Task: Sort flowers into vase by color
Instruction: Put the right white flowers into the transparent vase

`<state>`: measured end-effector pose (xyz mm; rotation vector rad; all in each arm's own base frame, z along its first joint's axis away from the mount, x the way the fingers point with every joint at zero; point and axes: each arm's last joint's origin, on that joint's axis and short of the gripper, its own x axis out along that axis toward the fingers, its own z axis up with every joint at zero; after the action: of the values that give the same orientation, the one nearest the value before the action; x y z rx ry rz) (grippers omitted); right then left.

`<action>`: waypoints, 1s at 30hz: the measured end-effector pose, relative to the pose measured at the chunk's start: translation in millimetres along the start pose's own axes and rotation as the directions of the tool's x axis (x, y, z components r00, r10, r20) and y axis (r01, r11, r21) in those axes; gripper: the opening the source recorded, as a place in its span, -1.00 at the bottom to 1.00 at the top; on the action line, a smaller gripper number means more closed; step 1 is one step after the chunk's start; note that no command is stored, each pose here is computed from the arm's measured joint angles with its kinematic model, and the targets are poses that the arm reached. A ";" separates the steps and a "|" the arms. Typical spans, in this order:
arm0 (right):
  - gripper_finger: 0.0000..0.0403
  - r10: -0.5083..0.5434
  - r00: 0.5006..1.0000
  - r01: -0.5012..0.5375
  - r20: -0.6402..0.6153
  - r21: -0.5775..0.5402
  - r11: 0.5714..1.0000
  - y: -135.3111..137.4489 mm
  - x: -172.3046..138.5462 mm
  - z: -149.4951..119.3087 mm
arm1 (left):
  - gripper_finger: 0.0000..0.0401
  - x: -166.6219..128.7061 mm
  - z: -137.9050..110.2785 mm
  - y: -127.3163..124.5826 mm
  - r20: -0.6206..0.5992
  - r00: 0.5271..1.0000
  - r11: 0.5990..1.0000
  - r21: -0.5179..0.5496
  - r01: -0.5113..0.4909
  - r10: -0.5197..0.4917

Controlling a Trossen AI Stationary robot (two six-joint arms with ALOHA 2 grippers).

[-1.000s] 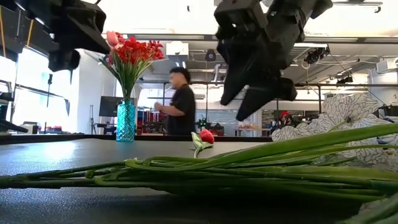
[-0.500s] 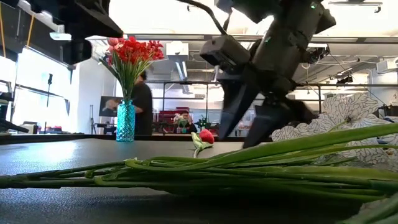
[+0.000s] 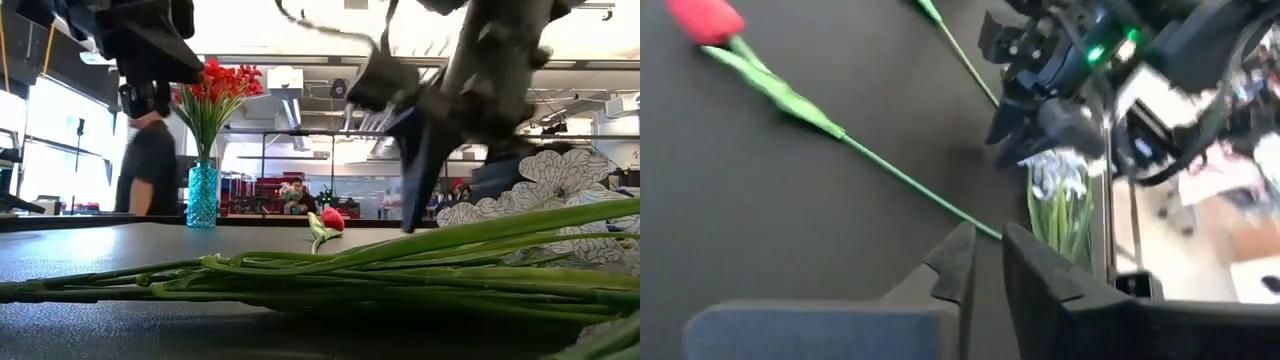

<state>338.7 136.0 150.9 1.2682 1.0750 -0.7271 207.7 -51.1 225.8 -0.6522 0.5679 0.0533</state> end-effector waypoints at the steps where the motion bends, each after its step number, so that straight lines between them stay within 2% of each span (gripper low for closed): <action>1: -0.06 0.012 1.000 -0.012 -0.019 -0.010 1.000 3.0 -2.4 -4.8 | -0.75 1.5 -0.4 -0.6 -0.011 1.000 1.000 0.022 0.015 -0.014; 5: -0.06 0.053 0.997 -0.056 -0.061 -0.050 0.997 14.7 -12.1 -19.4 | -0.60 9.3 -1.2 -4.2 -0.053 0.994 0.989 0.115 0.098 -0.092; 8: -0.06 0.072 0.996 -0.075 -0.045 -0.068 0.995 21.2 -18.2 -22.5 | -0.49 19.0 -4.2 -4.5 -0.085 0.990 0.974 0.185 0.127 -0.112; 14: -0.06 0.045 0.999 -0.045 0.006 -0.060 0.997 24.5 -23.6 -16.2 | -0.37 45.6 -17.6 -8.0 -0.152 0.976 0.944 0.269 0.190 -0.153; 18: -0.06 0.024 1.000 -0.023 0.014 -0.099 0.995 28.9 -30.5 -14.6 | -0.36 61.6 -26.7 -16.4 -0.197 0.971 0.935 0.301 0.189 -0.133; 24: -0.06 -0.124 0.991 0.131 0.046 -0.209 0.969 29.0 -49.2 -9.1 | -0.36 83.4 -34.9 -39.9 -0.214 0.971 0.916 0.360 0.179 -0.106; 30: -0.06 -0.322 0.940 0.341 0.112 -0.315 0.885 25.1 -76.2 4.0 | -0.36 105.8 -40.9 -64.2 -0.227 0.969 0.904 0.387 0.182 -0.098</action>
<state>334.5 127.5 230.7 0.7784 1.3238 -0.7934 291.8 -139.9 180.6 -0.2904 0.7019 -0.2661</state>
